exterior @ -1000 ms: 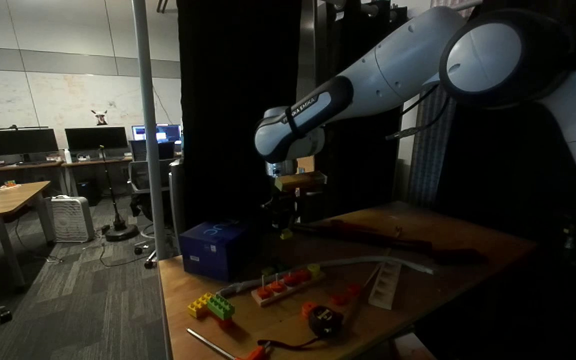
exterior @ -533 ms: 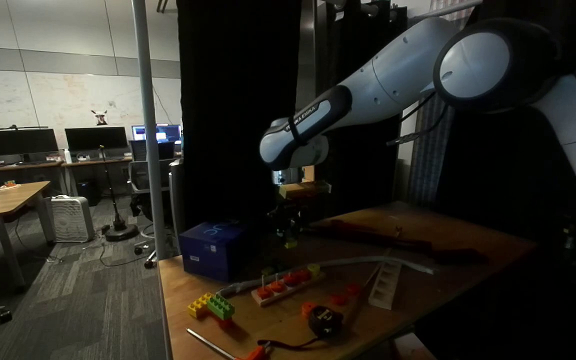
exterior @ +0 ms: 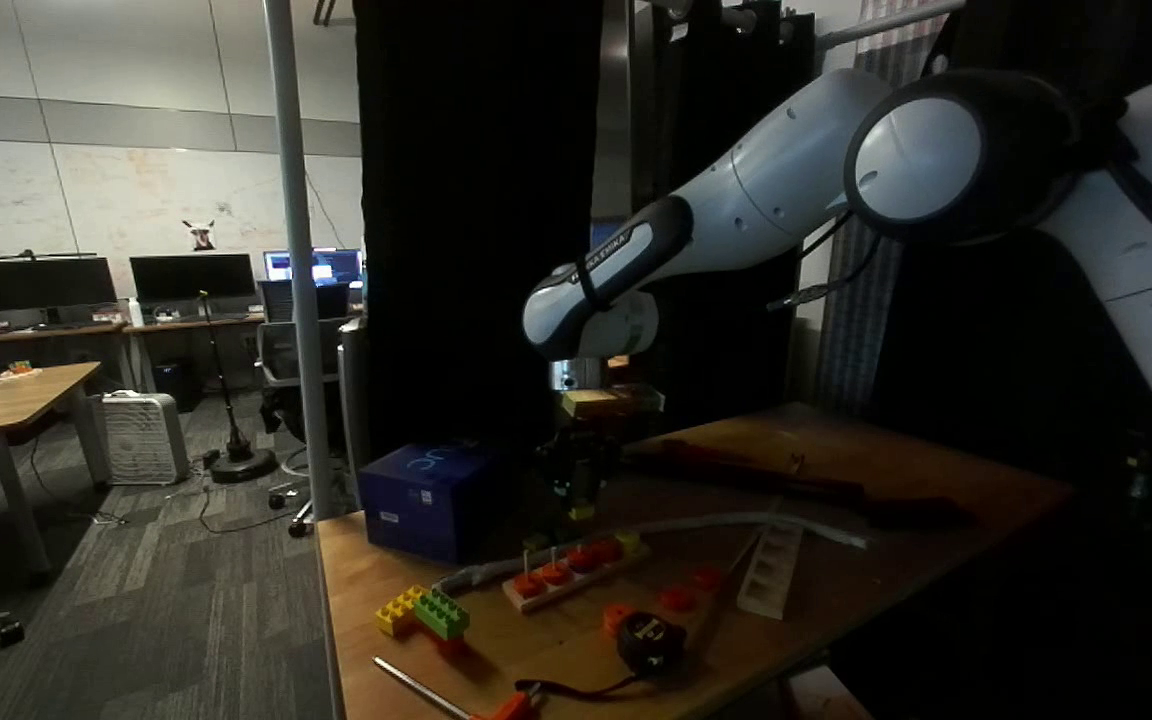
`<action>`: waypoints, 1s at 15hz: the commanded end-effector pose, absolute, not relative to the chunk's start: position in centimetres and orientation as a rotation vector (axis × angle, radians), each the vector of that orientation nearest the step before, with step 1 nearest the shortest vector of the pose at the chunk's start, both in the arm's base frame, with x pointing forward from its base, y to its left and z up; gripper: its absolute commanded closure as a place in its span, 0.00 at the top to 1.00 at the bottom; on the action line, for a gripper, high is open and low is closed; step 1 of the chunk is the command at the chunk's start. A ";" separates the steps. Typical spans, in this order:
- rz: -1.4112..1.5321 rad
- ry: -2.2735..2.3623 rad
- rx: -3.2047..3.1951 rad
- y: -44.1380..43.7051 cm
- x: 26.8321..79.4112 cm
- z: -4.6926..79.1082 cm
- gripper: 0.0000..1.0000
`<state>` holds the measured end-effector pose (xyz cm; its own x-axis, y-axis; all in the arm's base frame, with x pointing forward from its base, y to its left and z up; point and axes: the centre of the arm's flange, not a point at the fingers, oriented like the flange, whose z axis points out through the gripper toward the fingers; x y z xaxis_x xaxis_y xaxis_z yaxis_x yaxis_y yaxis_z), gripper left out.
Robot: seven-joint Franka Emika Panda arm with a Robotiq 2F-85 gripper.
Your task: Move the yellow square block to the right
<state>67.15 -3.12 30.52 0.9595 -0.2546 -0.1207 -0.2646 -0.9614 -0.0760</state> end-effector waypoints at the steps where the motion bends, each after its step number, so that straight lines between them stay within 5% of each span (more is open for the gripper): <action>1: 0.153 0.386 -2.972 -3.9 67.9 29.9 0.23; 15: 0.160 0.331 -2.964 -3.2 71.2 27.8 0.23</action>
